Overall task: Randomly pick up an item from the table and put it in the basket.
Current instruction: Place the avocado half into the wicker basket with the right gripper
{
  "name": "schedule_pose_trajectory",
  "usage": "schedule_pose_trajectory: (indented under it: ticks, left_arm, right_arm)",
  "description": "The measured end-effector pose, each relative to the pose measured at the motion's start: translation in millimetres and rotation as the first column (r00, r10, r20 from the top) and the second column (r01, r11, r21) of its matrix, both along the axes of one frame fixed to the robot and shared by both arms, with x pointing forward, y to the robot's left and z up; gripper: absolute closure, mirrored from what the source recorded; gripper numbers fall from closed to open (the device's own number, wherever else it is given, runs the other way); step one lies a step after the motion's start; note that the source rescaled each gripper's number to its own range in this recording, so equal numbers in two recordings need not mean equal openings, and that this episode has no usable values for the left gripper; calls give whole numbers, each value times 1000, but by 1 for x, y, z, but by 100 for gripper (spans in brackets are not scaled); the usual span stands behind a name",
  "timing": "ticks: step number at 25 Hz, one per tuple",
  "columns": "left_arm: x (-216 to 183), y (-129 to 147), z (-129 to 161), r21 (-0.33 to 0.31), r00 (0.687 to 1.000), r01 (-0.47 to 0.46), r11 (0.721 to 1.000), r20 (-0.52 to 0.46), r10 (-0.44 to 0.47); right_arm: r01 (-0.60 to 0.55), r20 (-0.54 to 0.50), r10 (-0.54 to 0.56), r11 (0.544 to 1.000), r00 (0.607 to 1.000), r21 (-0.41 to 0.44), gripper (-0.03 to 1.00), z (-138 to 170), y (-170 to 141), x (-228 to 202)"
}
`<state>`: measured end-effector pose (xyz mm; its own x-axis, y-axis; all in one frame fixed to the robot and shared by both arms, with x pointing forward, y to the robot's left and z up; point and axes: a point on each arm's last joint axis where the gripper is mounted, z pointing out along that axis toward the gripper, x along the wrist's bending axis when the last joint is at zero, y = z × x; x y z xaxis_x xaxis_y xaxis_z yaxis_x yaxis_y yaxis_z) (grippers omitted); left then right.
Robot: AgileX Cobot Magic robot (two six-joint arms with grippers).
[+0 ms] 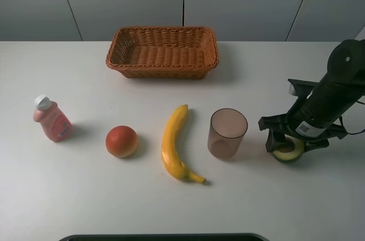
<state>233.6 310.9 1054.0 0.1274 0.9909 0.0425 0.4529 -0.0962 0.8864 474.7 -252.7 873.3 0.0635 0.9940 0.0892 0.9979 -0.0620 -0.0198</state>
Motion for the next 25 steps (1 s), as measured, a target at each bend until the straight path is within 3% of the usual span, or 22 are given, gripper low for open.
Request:
schedule_pose_trajectory:
  ticks: [6,9,12,17,23,25]
  left_arm:
    - [0,0,0,0,1000,0,1000,0,0]
    - [0,0,0,0,1000,0,1000,0,0]
    - [0,0,0,0,1000,0,1000,0,0]
    - [0,0,0,0,1000,0,1000,0,0]
    - [0,0,0,0,1000,0,1000,0,0]
    - [0,0,0,0,1000,0,1000,0,0]
  right_arm:
    - [-42,9,42,999,999,-7,97,17,1,10]
    - [-79,134,81,997,988,-15,97,59,3,34]
    - [-110,312,109,994,944,-14,97,112,7,58]
    - [-213,565,164,977,809,20,97,188,19,93]
    - [-369,819,247,928,517,-48,97,248,55,111]
    - [-399,850,264,914,456,-69,97,257,69,117]
